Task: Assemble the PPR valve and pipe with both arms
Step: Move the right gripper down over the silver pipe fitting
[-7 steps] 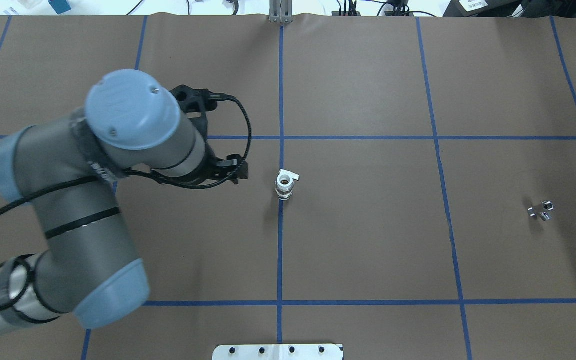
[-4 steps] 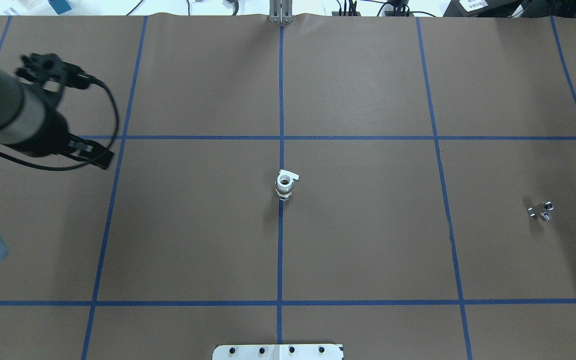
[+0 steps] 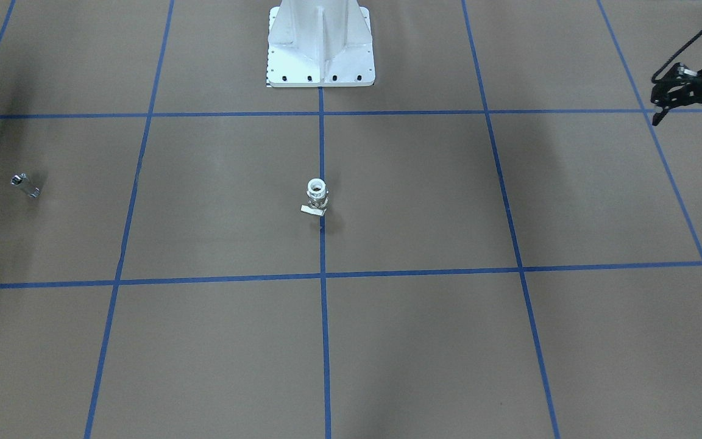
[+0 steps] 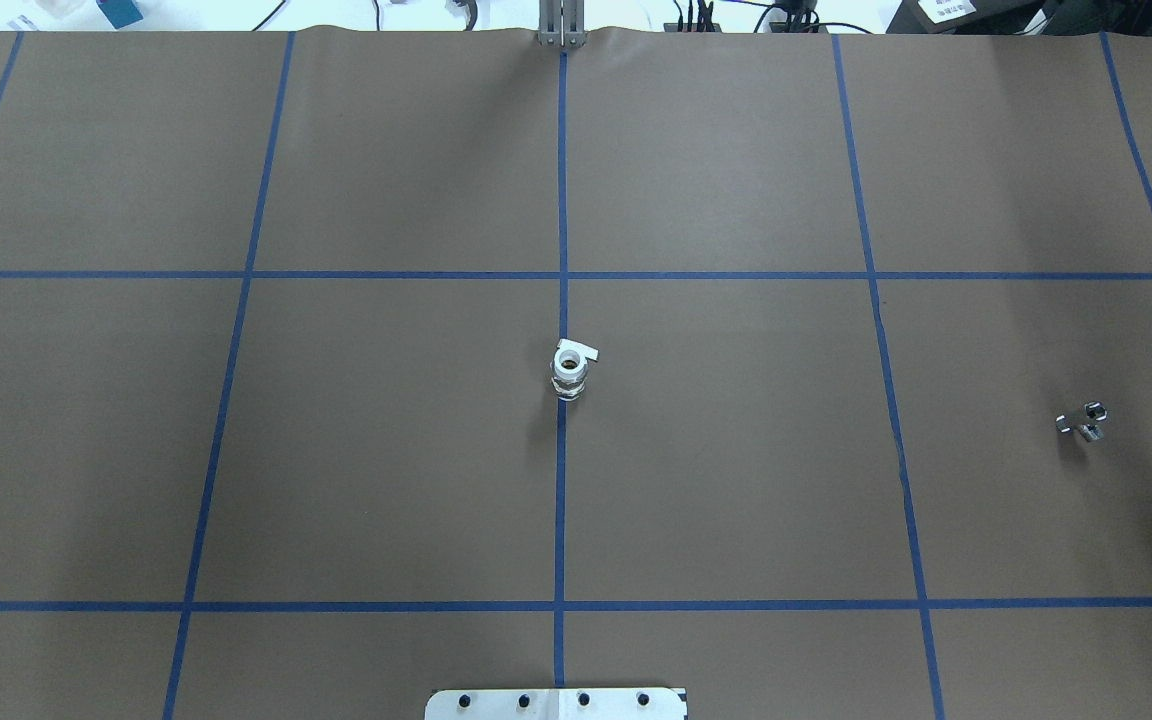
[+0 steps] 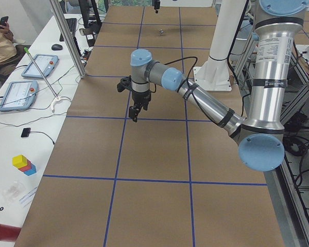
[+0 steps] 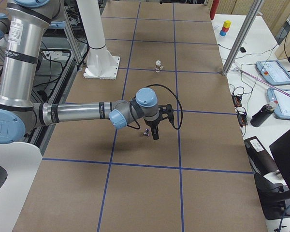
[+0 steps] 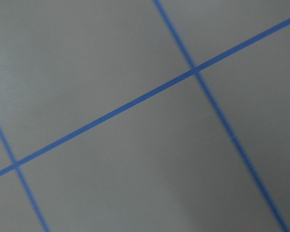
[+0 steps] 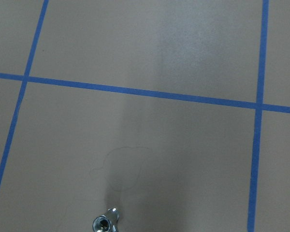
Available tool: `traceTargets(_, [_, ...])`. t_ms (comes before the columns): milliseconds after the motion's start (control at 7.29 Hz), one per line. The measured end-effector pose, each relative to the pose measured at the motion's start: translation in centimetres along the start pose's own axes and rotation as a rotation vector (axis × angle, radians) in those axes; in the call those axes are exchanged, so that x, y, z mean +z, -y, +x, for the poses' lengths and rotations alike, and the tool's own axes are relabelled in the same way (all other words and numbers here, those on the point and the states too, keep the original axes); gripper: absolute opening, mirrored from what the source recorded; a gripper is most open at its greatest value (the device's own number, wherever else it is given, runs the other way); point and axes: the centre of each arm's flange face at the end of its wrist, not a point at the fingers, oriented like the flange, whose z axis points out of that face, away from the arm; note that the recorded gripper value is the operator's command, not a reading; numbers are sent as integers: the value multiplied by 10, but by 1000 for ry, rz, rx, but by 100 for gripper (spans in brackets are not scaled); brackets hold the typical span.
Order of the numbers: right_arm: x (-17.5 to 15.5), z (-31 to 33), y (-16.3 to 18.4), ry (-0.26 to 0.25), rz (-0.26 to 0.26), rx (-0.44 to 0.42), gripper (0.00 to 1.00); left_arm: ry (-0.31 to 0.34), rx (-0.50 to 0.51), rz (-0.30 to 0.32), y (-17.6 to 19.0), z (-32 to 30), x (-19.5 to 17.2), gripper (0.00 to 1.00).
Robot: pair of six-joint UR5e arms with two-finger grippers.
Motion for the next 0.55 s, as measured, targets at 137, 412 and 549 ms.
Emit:
traceTargets(137, [21, -20, -1, -14, -17, -61, 100, -3, -20, -17, -15, -20, 8, 100])
traceTargets(412, [57, -39, -11, 2, -52, -145, 100, -4, -30, -20, -25, -33, 16, 100])
traceTargets(549, [77, -37, -19, 11, -69, -172, 100, -5, -31, -21, -25, -35, 17, 100])
